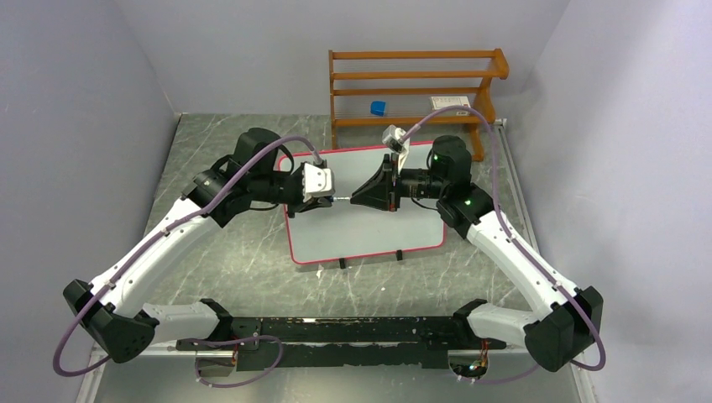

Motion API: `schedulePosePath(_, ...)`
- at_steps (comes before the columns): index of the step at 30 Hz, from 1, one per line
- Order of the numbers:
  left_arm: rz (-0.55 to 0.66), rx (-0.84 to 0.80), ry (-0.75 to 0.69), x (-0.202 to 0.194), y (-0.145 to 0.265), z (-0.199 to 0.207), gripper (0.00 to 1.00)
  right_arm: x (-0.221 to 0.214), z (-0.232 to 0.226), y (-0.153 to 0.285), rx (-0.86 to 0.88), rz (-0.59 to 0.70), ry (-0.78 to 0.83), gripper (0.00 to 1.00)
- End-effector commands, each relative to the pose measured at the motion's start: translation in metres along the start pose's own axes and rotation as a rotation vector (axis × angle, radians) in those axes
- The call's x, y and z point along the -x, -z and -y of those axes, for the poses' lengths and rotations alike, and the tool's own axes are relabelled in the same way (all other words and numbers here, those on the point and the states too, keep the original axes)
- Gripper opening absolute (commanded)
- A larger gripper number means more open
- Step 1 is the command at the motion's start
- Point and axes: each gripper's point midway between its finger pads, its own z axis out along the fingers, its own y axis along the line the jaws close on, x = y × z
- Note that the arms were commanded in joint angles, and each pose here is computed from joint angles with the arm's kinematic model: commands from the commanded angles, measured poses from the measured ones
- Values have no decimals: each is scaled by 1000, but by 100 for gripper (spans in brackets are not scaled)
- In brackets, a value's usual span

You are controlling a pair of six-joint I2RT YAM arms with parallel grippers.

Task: Write a sentence on the whiteboard
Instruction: Open the whiteboard marker at the center of the board.

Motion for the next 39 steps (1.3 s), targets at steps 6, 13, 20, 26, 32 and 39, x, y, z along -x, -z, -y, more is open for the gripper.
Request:
schedulePosePath(6, 47, 50, -28, 13, 5, -8, 5, 5, -5, -6, 37, -17, -31, 22)
schedulePosePath(13, 38, 58, -30, 12, 7, -9, 5, 3, -6, -8, 50, -31, -32, 27)
schedulePosePath(20, 24, 43, -23, 8, 4, -8, 5, 4, -9, -8, 61, -30, -27, 29)
schedulePosePath(26, 18, 22, -21, 5, 3, -5, 5, 5, -9, -8, 61, -30, -25, 29)
schedulePosePath(32, 4, 14, -13, 1, 1, -4, 5, 6, -11, -8, 73, -26, -26, 29)
schedulePosePath(39, -1, 14, -9, 0, 1, -5, 5, 7, -13, -9, 83, -24, -29, 29)
